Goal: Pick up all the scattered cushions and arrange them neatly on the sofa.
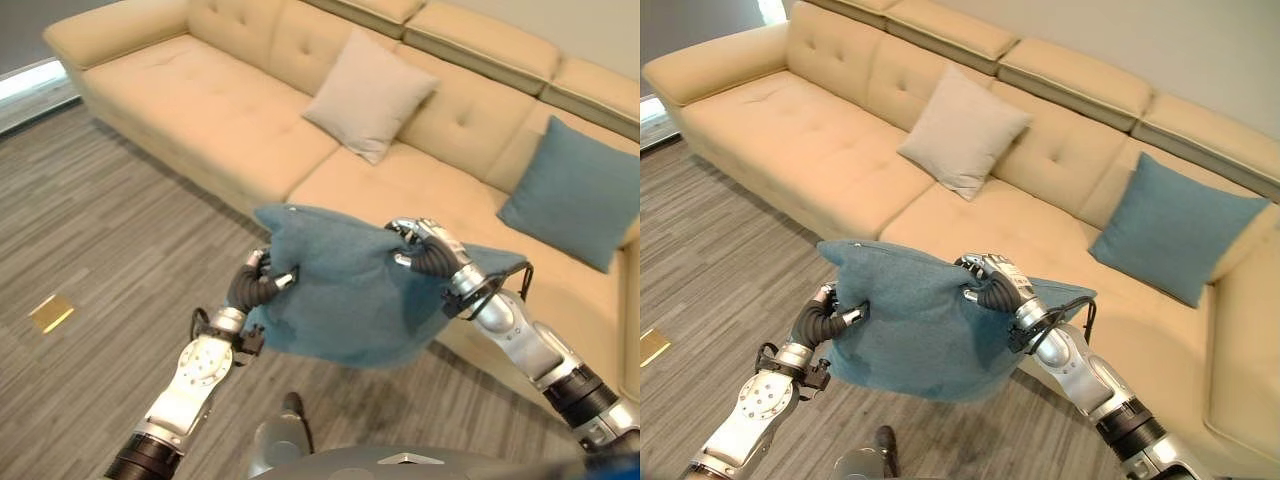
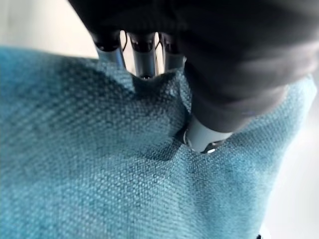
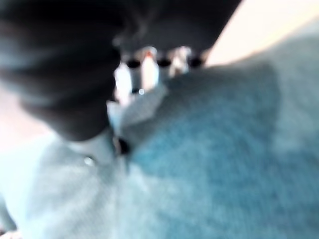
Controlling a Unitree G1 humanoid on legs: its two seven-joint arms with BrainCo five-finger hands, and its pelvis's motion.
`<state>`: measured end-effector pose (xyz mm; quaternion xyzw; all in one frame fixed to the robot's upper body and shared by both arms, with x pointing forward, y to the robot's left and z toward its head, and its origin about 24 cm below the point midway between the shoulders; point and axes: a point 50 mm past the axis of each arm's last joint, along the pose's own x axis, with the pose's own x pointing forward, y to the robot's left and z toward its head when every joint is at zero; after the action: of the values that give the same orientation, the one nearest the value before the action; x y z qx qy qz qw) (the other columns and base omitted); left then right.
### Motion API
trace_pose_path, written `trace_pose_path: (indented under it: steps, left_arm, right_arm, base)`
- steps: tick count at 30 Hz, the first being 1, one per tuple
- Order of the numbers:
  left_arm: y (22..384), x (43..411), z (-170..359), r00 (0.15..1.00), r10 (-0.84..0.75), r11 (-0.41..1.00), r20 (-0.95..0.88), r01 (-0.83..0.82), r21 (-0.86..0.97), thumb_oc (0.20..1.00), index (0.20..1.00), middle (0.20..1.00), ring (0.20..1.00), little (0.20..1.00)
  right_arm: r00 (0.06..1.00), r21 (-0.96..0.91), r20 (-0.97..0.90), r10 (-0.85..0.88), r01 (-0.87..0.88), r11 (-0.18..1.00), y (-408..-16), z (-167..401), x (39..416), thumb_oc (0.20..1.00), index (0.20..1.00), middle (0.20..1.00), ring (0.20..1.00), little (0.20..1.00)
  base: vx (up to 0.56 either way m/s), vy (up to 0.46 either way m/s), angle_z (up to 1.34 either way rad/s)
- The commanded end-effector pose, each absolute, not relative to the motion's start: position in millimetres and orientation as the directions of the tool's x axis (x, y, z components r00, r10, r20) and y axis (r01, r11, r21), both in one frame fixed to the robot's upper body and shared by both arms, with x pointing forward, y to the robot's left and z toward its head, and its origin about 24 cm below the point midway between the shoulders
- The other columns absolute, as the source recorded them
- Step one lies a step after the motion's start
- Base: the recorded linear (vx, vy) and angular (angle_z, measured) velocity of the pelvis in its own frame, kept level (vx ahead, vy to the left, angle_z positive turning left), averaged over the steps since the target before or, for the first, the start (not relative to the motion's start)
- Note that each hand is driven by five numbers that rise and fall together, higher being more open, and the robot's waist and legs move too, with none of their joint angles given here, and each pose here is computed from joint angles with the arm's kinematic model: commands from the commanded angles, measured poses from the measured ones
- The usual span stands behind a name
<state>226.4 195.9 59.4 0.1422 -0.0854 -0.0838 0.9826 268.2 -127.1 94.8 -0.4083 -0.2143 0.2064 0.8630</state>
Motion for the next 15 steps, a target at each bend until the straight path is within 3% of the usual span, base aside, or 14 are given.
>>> trace_pose_path:
  steps: [1,11,15]
  left_arm:
    - [173.3,236.2,97.1,0.899,-0.267,0.935,0.348,0.154,0.319,0.2,0.2,0.2,0.2,0.2]
    - [165.6,238.4,92.9,0.898,-0.278,0.931,0.342,0.165,0.325,0.2,0.2,0.2,0.2,0.2]
    - [167.5,232.8,90.1,0.904,-0.285,0.931,0.319,0.181,0.317,0.2,0.2,0.2,0.2,0.2]
  right_arm:
    - [0.72,-0.746,0.446,0.532,-0.029,0.665,-120.9,152.1,278.7,0.2,0.2,0.2,0.2,0.2]
    - [0.786,-0.774,0.384,0.485,-0.013,0.633,-156.8,145.5,272.5,0.2,0.2,0.2,0.2,0.2]
    - [0.829,-0.781,0.35,0.436,0.001,0.625,-176.7,138.6,267.1,0.2,0.2,0.2,0.2,0.2]
  base:
    - [0.2,0.15,0.81]
    - [0.35,0.021,1.4]
    - [0.27,-0.079,0.76]
